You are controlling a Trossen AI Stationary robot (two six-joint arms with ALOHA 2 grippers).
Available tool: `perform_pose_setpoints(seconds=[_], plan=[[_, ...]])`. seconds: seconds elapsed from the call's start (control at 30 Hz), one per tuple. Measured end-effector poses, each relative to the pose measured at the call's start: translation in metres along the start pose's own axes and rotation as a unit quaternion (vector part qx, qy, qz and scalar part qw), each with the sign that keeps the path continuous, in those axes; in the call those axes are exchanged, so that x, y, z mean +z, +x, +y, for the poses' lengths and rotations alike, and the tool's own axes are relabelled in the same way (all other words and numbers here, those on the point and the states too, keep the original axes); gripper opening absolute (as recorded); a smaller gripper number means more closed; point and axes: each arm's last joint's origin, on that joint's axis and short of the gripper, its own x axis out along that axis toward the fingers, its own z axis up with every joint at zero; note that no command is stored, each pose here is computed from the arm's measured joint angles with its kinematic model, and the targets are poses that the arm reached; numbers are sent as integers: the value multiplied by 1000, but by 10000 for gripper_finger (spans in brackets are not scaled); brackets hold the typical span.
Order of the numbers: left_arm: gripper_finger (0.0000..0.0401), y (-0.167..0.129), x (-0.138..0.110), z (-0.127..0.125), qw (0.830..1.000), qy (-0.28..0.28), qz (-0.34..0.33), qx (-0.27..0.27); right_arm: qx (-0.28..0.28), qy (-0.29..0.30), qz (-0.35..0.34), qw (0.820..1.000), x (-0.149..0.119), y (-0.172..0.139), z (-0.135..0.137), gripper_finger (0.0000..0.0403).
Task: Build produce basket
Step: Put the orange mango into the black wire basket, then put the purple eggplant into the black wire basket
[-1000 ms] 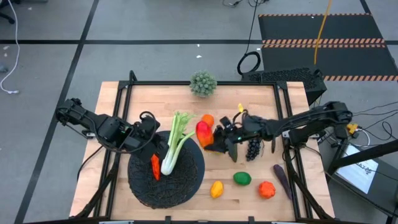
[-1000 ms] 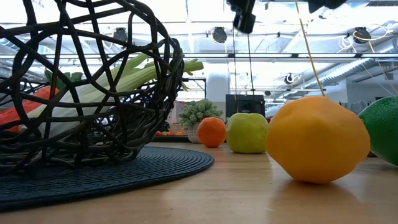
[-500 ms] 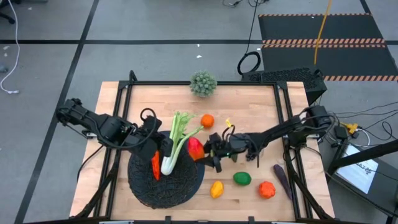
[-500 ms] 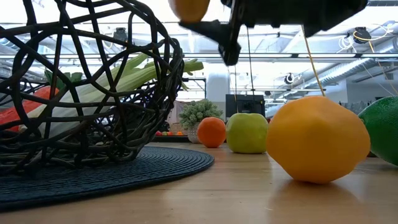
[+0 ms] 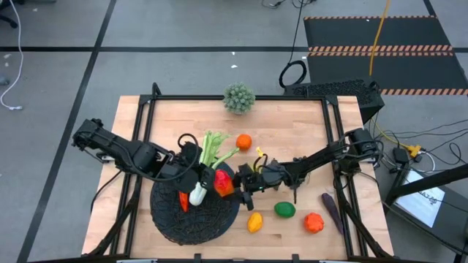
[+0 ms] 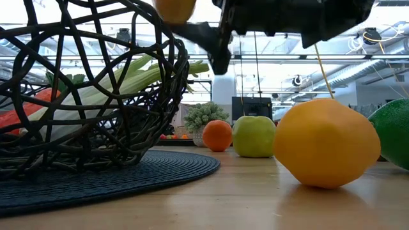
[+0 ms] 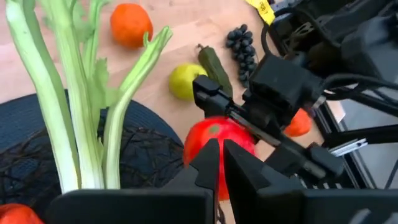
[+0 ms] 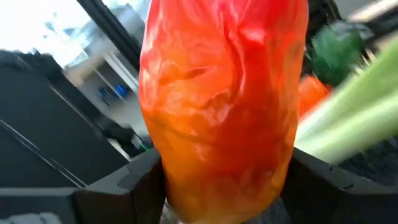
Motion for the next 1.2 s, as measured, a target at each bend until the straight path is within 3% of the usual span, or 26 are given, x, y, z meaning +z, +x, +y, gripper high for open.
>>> perform_pose_setpoints(seconds=[0.17, 0.37, 0.5, 0.7, 0.97, 1.2], plan=[[24, 5, -2, -1, 1000, 7, 9, 7, -19, -32, 26, 999, 2, 5, 0, 266], [24, 5, -2, 0, 1000, 22, 15, 7, -40, -22, 45, 998, 1, 4, -7, 301], [24, -3, 0, 4, 997, 55, 48, 0, -51, -22, 58, 997, -2, 4, -9, 318], [24, -20, 4, 20, 992, 94, 74, 30, -45, -19, 53, 997, 2, 3, -8, 326], [24, -44, 13, 44, 982, 156, 78, 73, -32, 4, 39, 999, 34, -13, -1, 325], [24, -55, 23, 60, 962, 241, 38, 121, -99, 0, 46, 994, 74, -50, 3, 325]])
